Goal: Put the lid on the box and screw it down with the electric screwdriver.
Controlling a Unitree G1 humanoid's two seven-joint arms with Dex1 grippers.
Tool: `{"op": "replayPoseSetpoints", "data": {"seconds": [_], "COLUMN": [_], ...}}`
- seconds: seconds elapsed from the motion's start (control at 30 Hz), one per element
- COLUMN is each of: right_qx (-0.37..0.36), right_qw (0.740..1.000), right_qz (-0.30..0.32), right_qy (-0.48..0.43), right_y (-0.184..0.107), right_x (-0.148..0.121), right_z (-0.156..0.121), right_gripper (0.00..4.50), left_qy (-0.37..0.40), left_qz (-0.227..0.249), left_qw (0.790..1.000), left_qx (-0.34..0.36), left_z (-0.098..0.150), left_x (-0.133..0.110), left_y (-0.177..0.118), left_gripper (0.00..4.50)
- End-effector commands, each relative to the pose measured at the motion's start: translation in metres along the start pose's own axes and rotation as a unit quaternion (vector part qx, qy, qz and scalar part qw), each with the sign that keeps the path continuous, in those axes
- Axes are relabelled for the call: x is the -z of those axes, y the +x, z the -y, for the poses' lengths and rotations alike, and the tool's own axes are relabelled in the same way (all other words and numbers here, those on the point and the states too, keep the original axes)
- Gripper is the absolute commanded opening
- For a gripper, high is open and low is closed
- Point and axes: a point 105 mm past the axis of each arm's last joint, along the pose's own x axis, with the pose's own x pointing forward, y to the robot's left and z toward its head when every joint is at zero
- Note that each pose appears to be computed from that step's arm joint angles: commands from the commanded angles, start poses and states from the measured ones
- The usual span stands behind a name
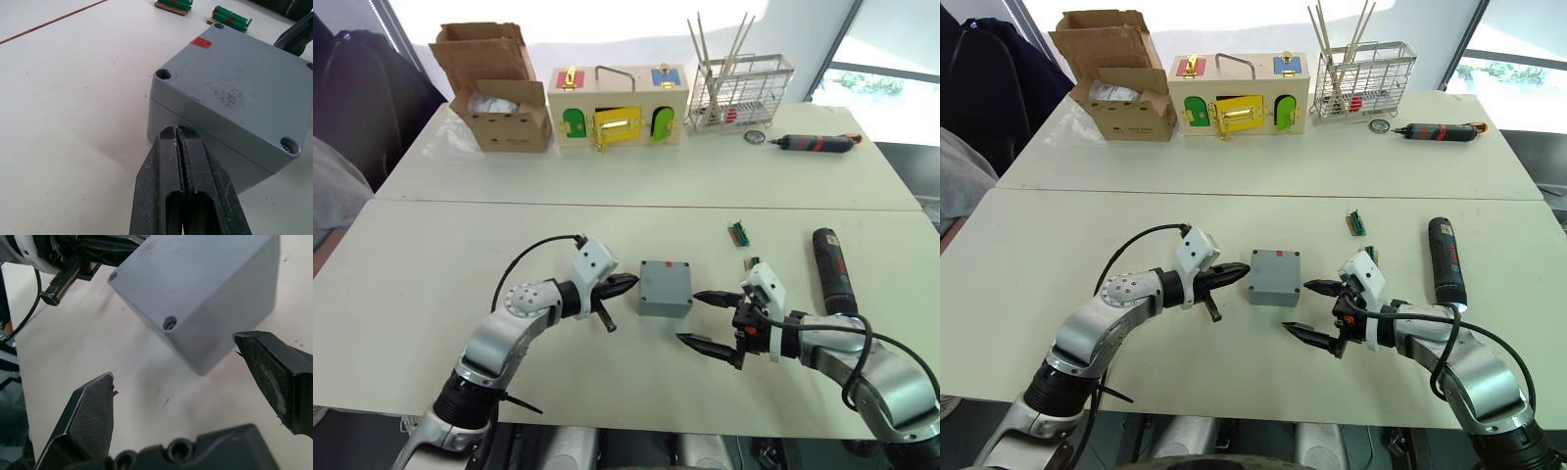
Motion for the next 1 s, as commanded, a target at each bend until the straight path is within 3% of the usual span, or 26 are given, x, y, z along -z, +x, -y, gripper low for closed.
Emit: {"op": "replayPoseSetpoints", "data": {"seconds": [0.03,0.13,0.33,0.43,0.63,0.67,0.73,1.0], "right_qx": [0.032,0.108,0.179,0.246,0.343,0.343,0.335,0.372], "right_qw": [0.999,0.991,0.972,0.957,0.933,0.933,0.936,0.923], "right_qz": [0.019,0.078,0.147,0.152,0.109,0.107,0.107,0.090], "right_qy": [-0.017,0.006,0.052,0.030,0.000,0.005,0.014,0.027], "right_y": [-0.015,-0.042,-0.066,-0.060,-0.043,-0.038,-0.031,-0.016], "right_x": [-0.016,-0.033,-0.052,-0.057,-0.038,-0.035,-0.031,-0.021], "right_z": [0.006,0.032,0.056,0.079,0.113,0.115,0.117,0.144], "right_gripper": [4.49,4.49,4.49,4.49,4.49,3.98,3.49,3.49], "left_qy": [0.023,0.022,-0.027,-0.030,0.000,0.008,0.021,0.024], "left_qz": [0.019,0.023,0.137,0.132,0.105,0.100,0.091,0.089], "left_qw": [1.000,0.999,0.990,0.990,0.984,0.984,0.985,0.986], "left_qx": [-0.009,-0.013,0.009,0.049,0.143,0.148,0.147,0.138], "left_z": [-0.008,-0.017,-0.023,-0.009,0.033,0.036,0.038,0.038], "left_x": [-0.014,-0.019,-0.078,-0.084,-0.092,-0.092,-0.090,-0.086], "left_y": [-0.007,-0.023,-0.037,-0.032,-0.022,-0.019,-0.015,-0.006], "left_gripper": [0.00,0.00,0.00,0.00,0.00,0.00,0.00,0.00]}}
